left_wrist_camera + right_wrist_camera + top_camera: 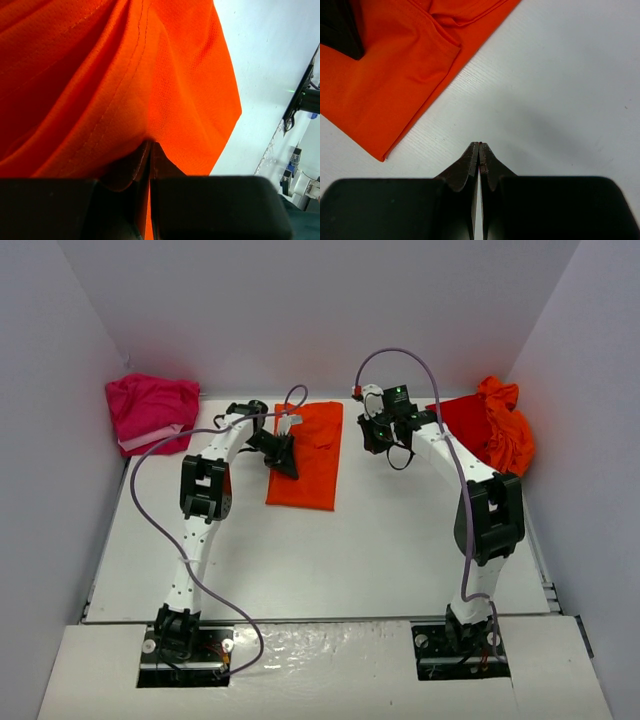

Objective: Fold and stack the t-shirts
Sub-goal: Fold the folded rectangular tshirt in 1/3 of the way, then grab one side of the 2/3 rectangular tshirt with left arm

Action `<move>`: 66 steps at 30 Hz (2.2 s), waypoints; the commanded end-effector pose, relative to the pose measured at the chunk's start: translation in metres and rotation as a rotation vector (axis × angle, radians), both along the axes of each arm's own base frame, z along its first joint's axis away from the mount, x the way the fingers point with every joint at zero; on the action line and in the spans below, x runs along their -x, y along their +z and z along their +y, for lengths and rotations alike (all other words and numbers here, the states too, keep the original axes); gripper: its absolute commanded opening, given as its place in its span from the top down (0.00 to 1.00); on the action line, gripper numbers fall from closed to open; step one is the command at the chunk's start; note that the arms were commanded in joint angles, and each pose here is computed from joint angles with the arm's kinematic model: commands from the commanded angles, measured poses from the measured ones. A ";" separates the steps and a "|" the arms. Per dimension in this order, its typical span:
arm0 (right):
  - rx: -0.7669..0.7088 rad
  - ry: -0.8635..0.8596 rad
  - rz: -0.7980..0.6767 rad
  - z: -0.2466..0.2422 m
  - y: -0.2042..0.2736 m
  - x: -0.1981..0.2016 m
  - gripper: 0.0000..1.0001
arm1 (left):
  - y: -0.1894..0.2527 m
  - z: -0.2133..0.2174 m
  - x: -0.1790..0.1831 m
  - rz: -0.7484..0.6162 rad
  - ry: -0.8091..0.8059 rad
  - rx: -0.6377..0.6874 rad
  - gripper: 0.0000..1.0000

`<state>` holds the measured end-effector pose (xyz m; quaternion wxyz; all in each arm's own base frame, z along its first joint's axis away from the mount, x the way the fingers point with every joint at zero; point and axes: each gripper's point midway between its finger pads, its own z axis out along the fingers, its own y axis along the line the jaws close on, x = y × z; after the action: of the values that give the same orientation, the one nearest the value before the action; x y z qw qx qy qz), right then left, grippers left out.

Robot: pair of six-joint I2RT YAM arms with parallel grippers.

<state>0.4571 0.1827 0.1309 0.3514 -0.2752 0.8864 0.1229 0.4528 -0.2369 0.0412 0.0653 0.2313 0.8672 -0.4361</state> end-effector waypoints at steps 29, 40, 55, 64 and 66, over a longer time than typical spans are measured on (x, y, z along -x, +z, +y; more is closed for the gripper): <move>-0.059 0.126 -0.185 -0.005 0.098 0.042 0.46 | 0.141 0.006 0.121 -0.239 -0.204 -0.058 0.41; -0.084 0.227 0.036 -0.013 0.054 0.115 0.42 | 0.103 0.049 0.227 0.039 -0.328 -0.069 0.41; -0.003 0.134 0.073 -0.051 0.023 0.121 0.42 | 0.076 0.042 0.232 -0.679 -0.493 -0.648 0.40; -0.218 0.095 0.196 -0.056 0.015 0.098 0.41 | 0.052 0.010 0.192 -0.912 -0.518 -0.840 0.40; -0.278 0.130 0.252 -0.045 0.020 0.086 0.41 | 0.046 -0.001 0.189 -0.955 -0.536 -0.858 0.40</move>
<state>0.3431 0.1138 0.1266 0.2645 -0.2730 0.9031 0.1996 0.2320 -0.2164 0.0811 0.1568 0.6089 0.7773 0.0213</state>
